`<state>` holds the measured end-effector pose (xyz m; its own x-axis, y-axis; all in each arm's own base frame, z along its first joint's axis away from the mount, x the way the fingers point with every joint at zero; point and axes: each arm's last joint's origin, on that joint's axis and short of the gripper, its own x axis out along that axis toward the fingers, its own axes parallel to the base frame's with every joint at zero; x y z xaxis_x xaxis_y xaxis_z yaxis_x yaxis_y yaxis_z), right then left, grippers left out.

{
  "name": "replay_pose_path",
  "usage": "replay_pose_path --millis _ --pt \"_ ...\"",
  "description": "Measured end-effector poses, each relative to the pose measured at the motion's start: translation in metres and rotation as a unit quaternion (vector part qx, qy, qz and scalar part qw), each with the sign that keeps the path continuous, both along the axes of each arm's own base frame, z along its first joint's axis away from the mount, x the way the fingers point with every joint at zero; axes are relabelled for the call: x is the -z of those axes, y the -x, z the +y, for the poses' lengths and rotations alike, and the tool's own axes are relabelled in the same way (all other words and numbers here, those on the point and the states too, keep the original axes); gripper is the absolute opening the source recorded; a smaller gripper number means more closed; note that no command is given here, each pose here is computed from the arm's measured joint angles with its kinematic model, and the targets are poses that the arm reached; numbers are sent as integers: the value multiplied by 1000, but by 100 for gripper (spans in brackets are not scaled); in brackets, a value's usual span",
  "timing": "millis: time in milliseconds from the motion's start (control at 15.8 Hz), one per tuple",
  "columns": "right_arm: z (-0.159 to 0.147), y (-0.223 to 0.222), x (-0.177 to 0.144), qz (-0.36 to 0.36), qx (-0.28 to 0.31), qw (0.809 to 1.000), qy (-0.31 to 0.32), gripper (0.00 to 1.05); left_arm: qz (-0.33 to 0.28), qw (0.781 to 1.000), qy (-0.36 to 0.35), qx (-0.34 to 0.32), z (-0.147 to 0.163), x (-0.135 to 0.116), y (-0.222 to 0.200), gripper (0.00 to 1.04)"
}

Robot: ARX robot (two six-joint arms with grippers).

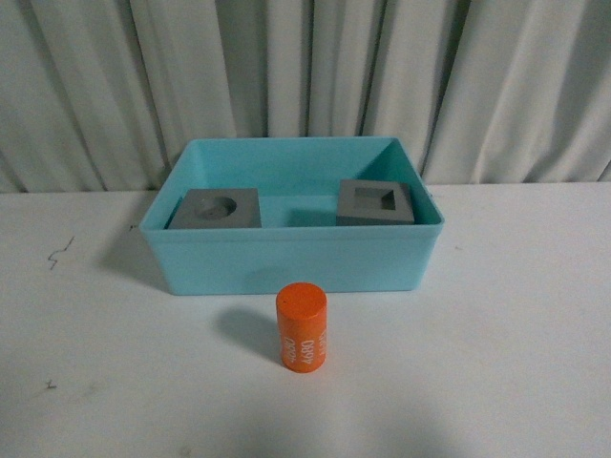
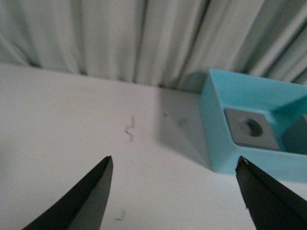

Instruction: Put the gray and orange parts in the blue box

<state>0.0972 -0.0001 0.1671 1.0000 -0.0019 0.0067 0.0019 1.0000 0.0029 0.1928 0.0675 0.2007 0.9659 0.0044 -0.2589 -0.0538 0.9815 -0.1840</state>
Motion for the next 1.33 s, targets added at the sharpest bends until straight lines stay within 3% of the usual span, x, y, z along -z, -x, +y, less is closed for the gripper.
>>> replay_pose_path --millis 63,316,1329 --pt "0 0 0 2 -1 1000 0 98 -125 989 -80 24 -29 16 33 47" --pt "0 0 0 1 -1 1000 0 98 -122 989 -84 15 -46 25 50 2" --pt "0 0 0 1 -1 1000 0 98 -133 987 -88 13 -67 31 71 2"
